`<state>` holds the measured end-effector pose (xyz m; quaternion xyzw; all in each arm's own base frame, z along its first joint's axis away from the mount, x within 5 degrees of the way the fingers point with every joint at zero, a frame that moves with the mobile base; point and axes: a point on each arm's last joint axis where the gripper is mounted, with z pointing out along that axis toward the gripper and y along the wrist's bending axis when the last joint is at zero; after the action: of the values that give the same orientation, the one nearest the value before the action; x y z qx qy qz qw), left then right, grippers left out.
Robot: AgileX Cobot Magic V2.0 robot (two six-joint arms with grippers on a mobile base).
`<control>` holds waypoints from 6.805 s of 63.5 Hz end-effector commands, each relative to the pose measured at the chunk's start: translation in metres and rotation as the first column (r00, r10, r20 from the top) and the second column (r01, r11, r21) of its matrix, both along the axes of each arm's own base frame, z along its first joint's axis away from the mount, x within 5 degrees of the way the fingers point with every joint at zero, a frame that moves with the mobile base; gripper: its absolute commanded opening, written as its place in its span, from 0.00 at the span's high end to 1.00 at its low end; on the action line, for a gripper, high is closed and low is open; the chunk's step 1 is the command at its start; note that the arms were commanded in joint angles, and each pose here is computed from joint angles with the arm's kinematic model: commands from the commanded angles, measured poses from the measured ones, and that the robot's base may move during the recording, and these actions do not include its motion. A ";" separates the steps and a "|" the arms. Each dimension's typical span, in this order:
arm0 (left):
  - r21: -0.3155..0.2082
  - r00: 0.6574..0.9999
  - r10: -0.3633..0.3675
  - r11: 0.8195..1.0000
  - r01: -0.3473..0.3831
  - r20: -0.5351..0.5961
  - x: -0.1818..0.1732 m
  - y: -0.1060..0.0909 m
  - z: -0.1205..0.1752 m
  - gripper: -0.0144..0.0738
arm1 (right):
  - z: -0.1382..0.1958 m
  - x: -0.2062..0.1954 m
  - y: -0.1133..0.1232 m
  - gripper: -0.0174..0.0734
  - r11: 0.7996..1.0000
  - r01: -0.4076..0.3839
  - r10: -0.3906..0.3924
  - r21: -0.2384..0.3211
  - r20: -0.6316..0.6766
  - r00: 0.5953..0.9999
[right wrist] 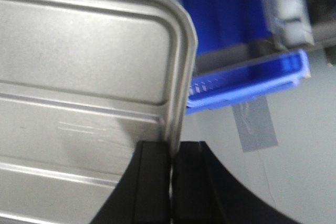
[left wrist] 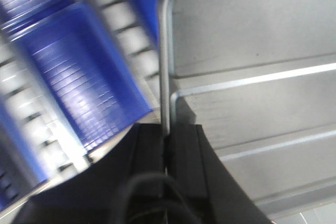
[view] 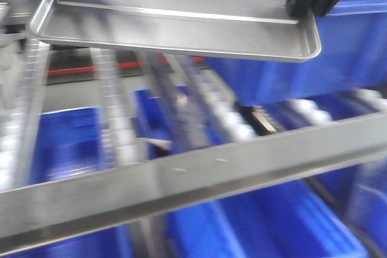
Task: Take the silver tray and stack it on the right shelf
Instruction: 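Hold the tray raised with both grippers while the base drives to the other shelf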
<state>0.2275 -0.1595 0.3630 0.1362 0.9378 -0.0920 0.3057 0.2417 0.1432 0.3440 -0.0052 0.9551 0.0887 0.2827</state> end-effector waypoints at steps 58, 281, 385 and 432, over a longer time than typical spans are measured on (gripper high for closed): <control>0.001 0.997 -0.016 1.000 0.016 0.078 -0.004 0.004 0.018 0.94 | 0.022 -0.002 -0.007 0.75 1.000 -0.013 0.014 -0.011 0.109 0.994; -0.003 0.997 -0.016 1.000 0.016 0.075 -0.004 0.004 0.018 0.94 | 0.022 -0.001 -0.007 0.75 1.000 -0.014 0.015 -0.009 0.112 0.994; -0.004 0.997 -0.016 1.000 0.016 0.075 -0.004 0.004 0.018 0.94 | 0.020 0.000 -0.007 0.75 1.000 -0.012 0.013 -0.014 0.108 0.994; -0.004 0.997 -0.016 1.000 0.016 0.075 -0.004 0.004 0.018 0.94 | 0.020 0.000 -0.007 0.75 1.000 -0.012 0.013 -0.014 0.108 0.994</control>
<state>0.2275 -0.1615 0.3617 0.1373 0.9384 -0.0947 0.3025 0.2417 0.1424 0.3437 -0.0052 0.9559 0.0857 0.2810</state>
